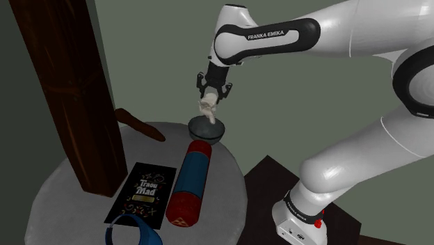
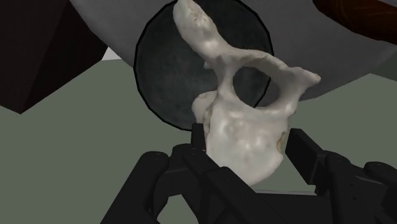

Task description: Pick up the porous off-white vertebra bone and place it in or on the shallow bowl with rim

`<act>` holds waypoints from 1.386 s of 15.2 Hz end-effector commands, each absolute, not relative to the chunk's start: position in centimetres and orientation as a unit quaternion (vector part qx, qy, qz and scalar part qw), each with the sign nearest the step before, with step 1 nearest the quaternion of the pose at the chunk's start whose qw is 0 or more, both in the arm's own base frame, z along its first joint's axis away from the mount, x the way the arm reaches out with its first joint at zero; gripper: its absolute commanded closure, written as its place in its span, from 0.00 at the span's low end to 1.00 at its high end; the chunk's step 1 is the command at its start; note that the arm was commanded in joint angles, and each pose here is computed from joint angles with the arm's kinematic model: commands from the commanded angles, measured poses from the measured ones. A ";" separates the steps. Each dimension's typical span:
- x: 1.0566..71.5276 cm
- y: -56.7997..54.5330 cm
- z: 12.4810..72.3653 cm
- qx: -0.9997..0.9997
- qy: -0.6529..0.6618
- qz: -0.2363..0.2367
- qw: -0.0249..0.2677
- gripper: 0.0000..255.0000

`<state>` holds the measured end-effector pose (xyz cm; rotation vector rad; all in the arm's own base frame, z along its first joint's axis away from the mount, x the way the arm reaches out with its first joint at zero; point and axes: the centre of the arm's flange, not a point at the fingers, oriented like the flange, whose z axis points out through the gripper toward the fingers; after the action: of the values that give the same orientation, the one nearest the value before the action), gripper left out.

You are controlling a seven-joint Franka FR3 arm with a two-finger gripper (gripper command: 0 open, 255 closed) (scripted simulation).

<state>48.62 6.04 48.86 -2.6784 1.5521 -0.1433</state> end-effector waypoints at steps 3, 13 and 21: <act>48.5 5.0 47.2 -0.865 0.499 -0.047 0.022 1.00; 48.5 5.0 41.9 -0.865 0.499 -0.047 0.022 1.00; 48.5 5.0 40.6 -0.865 0.499 -0.047 0.022 1.00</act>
<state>48.51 4.99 40.61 -2.6806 1.5478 -0.1436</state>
